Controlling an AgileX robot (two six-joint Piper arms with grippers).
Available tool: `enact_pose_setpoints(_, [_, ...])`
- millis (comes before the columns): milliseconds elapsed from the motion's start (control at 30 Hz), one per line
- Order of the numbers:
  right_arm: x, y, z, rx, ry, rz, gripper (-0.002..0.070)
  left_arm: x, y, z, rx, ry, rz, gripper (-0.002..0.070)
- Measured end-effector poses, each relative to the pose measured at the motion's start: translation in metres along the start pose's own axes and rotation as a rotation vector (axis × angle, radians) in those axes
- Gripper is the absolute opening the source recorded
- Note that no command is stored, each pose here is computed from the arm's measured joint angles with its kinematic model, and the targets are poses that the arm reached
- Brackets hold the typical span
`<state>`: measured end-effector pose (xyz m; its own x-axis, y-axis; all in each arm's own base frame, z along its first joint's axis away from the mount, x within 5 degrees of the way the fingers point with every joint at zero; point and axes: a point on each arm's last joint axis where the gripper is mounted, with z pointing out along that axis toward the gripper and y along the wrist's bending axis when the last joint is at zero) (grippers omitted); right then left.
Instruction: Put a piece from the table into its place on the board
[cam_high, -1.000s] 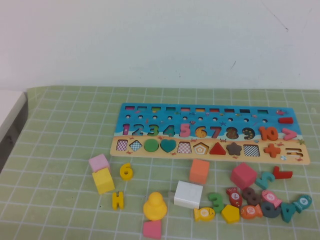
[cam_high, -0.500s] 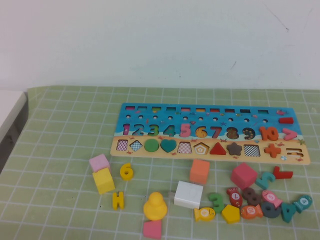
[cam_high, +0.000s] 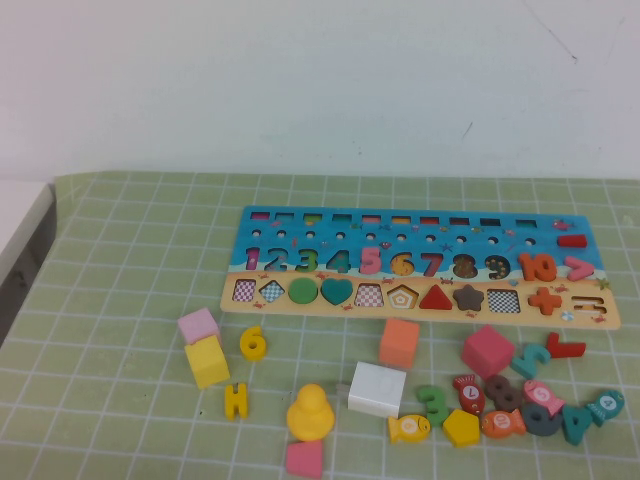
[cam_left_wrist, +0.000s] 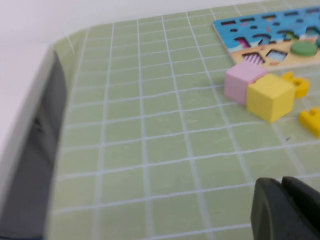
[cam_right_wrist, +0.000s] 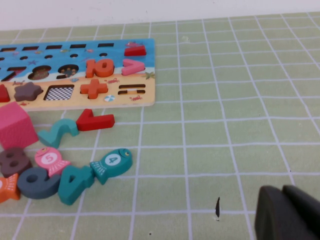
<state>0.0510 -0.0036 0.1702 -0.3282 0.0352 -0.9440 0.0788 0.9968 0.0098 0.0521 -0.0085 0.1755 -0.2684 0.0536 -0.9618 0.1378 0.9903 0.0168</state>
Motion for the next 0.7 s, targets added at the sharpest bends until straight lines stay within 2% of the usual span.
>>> enact_pose_setpoints(167, [0.000, 0.000, 0.000, 0.000, 0.000, 0.000, -0.0003, 0.000, 0.002, 0.000, -0.022, 0.004, 0.152, -0.0002])
enact_pose_setpoints(367, [0.000, 0.000, 0.000, 0.000, 0.000, 0.000, -0.0003, -0.001, 0.002, 0.000, -0.027, -0.006, 0.174, -0.0002])
enact_pose_setpoints(567, [0.000, 0.000, 0.000, 0.000, 0.000, 0.000, -0.0003, -0.006, 0.001, 0.000, -0.018, -0.073, 0.120, -0.0002])
enact_pose_setpoints(700, [0.000, 0.000, 0.000, 0.000, 0.000, 0.000, -0.0003, -0.018, 0.002, -0.002, -0.018, -0.209, 0.005, -0.0002])
